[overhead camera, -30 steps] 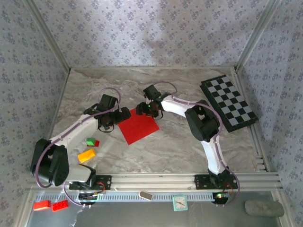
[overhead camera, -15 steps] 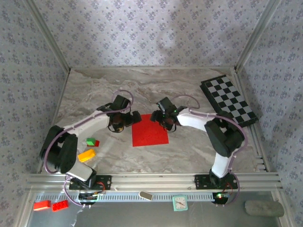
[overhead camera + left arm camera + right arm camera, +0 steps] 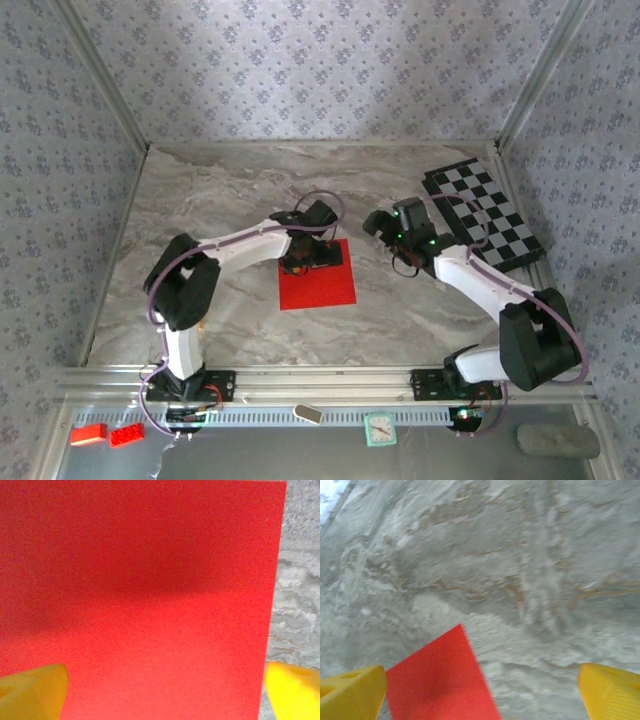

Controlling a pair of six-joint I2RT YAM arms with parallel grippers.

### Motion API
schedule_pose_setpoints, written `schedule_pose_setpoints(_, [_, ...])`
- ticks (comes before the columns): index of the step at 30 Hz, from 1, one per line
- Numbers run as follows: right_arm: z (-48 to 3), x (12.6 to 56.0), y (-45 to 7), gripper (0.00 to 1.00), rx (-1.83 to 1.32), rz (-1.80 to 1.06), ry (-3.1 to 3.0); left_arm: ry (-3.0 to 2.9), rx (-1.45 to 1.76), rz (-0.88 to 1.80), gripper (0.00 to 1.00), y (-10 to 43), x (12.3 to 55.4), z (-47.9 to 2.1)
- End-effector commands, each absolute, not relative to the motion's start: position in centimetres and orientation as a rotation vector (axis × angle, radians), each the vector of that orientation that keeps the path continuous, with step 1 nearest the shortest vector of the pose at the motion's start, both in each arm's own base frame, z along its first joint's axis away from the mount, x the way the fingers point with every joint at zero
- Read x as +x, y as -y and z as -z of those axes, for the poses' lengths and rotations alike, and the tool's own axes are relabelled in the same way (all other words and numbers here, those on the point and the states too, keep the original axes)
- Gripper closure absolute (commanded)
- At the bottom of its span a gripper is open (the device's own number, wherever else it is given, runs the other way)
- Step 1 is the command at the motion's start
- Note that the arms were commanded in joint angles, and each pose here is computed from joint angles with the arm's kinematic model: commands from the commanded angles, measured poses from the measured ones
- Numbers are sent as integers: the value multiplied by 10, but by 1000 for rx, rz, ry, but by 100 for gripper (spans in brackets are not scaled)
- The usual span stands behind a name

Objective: Fold a paper plane with a square sheet of paper (pick it up from the middle)
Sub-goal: Rotate the square sheet of paper at the center of the table.

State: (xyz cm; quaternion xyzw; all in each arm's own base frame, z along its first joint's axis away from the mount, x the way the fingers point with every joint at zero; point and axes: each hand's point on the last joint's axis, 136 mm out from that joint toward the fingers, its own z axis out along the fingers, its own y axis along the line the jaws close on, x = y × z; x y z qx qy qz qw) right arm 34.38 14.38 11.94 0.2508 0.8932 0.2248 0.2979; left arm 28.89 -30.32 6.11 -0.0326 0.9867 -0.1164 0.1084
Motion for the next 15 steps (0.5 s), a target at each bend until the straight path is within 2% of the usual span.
schedule_pose_setpoints(1, [-115, 338, -123, 0, 625, -517, -2386, -2947, -52, 175, 1, 293, 286, -54])
schedule_pose_setpoints(15, [-103, 342, -121, 0, 604, -534, -2417, -3000, -3, 40, 4, 300, 286, -30])
